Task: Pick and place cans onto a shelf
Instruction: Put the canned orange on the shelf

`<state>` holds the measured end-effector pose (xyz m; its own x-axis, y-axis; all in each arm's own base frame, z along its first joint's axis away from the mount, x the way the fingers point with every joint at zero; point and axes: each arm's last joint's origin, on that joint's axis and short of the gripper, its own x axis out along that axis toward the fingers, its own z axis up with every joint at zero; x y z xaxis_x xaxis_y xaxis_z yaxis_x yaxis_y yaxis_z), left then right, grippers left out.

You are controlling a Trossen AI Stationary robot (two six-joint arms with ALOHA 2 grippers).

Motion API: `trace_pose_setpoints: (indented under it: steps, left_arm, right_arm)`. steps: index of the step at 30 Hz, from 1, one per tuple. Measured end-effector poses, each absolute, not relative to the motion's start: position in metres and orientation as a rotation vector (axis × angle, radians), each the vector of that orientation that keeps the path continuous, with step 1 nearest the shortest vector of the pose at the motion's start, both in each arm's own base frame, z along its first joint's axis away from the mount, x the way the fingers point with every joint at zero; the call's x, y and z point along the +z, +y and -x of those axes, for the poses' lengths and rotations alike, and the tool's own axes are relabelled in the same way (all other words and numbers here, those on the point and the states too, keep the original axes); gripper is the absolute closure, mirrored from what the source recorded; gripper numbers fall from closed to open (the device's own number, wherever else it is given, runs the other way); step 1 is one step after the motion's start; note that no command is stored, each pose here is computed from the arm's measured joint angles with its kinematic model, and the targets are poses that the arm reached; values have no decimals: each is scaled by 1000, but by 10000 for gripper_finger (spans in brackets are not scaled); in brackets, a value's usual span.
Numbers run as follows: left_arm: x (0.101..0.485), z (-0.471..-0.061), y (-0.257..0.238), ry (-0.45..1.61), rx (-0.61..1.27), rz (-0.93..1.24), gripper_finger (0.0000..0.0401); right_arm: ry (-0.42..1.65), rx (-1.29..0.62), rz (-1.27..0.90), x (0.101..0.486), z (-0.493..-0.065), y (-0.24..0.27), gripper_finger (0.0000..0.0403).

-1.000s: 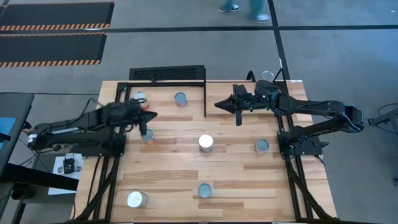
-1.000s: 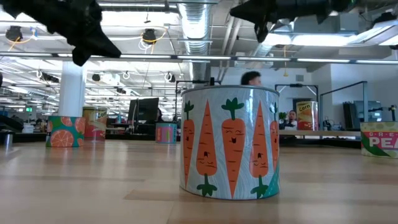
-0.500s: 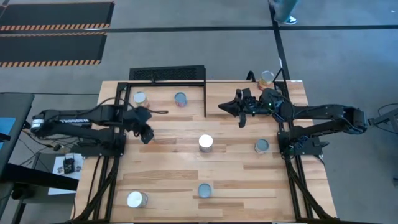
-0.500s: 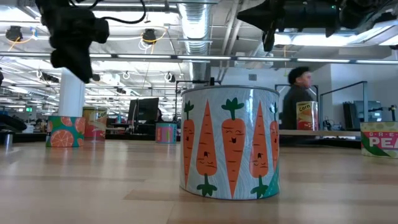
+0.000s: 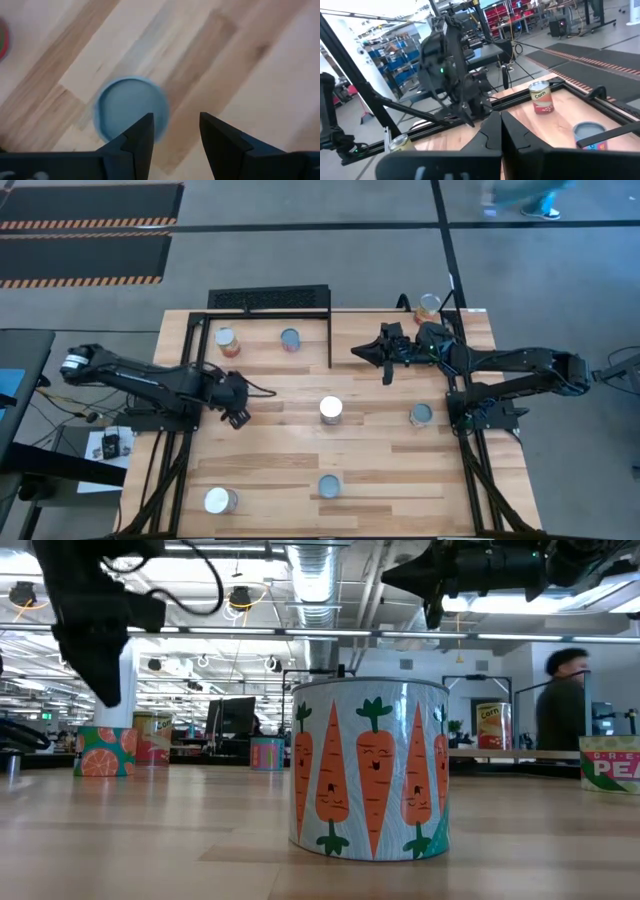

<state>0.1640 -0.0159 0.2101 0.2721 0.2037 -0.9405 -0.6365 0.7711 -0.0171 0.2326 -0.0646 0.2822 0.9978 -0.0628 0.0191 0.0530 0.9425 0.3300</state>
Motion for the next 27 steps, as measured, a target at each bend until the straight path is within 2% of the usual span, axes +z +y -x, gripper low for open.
trace_pose_setpoints:
  steps: [9,16,21,27]
  left_arm:
    - [182,-171,-15,1230,641,406,263]
    - [168,-172,-11,1237,622,375,325]
    - [190,-181,-14,1192,462,369,390]
    - [216,-205,-23,1088,223,298,397]
  right_arm:
    - [-30,-61,-334,282,-233,-65,395]
    - [-30,-61,-334,282,-233,-65,394]
    - [-31,-61,-334,282,-233,-65,394]
    - [-32,-61,-334,282,-233,-65,394]
